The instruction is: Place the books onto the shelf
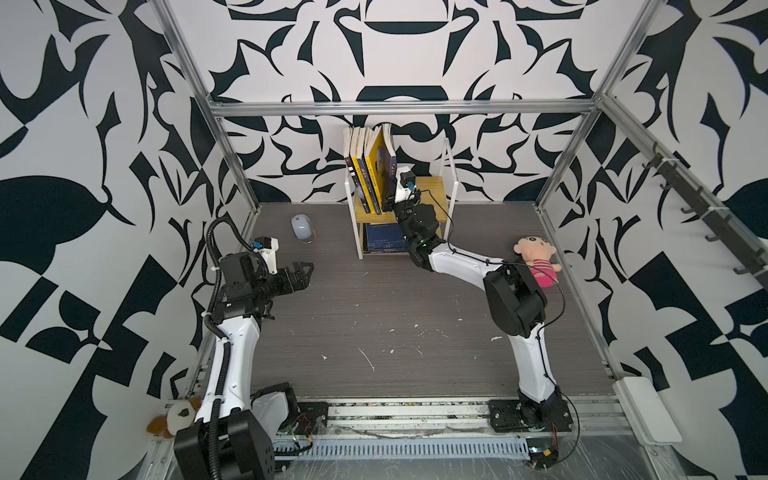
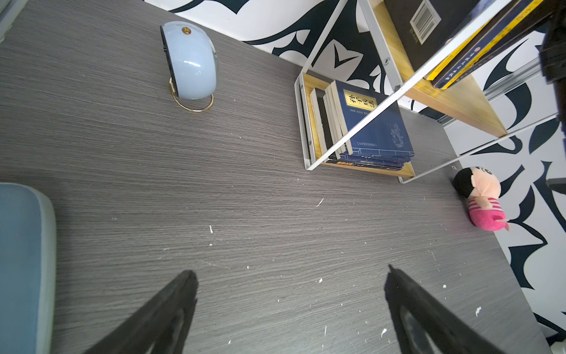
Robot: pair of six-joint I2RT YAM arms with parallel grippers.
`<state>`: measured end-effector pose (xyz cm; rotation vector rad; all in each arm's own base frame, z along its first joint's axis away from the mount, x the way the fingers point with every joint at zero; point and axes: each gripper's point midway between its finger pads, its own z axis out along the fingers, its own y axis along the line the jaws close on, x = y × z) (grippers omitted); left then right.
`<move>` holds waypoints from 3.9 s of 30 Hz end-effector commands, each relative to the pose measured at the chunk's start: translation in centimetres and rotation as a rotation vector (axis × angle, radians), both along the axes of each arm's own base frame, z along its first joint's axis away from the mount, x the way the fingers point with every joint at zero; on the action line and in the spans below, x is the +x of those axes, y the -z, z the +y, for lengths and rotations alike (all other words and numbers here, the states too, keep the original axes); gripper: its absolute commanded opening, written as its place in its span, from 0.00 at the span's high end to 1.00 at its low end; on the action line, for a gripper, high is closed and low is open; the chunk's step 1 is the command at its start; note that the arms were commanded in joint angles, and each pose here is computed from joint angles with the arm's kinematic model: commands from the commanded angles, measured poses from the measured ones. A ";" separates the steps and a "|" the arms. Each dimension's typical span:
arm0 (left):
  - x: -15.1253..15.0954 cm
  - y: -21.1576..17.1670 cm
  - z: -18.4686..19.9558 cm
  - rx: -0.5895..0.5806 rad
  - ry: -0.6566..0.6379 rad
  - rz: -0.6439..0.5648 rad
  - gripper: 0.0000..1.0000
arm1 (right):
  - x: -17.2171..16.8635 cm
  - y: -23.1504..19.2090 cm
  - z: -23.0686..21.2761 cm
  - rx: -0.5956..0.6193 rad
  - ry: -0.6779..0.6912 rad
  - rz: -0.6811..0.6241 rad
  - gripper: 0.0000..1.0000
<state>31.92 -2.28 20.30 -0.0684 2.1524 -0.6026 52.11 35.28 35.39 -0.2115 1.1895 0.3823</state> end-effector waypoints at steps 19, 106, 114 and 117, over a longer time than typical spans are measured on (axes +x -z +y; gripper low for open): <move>-0.2 -0.2 0.2 -0.010 -0.003 -0.020 0.00 | -6.9 -2.9 -0.8 -0.079 -0.132 -0.038 0.65; 2.5 -1.7 1.5 0.144 -0.023 -0.065 0.00 | -7.3 -11.4 -11.5 -0.268 0.112 0.136 0.45; 5.3 -0.6 2.5 0.253 -0.023 -0.206 0.00 | -14.6 -8.5 -17.4 -0.272 0.164 0.209 0.01; 6.0 0.6 2.7 0.260 -0.033 -0.235 0.00 | -16.8 -5.8 -20.0 -0.301 0.217 0.251 0.01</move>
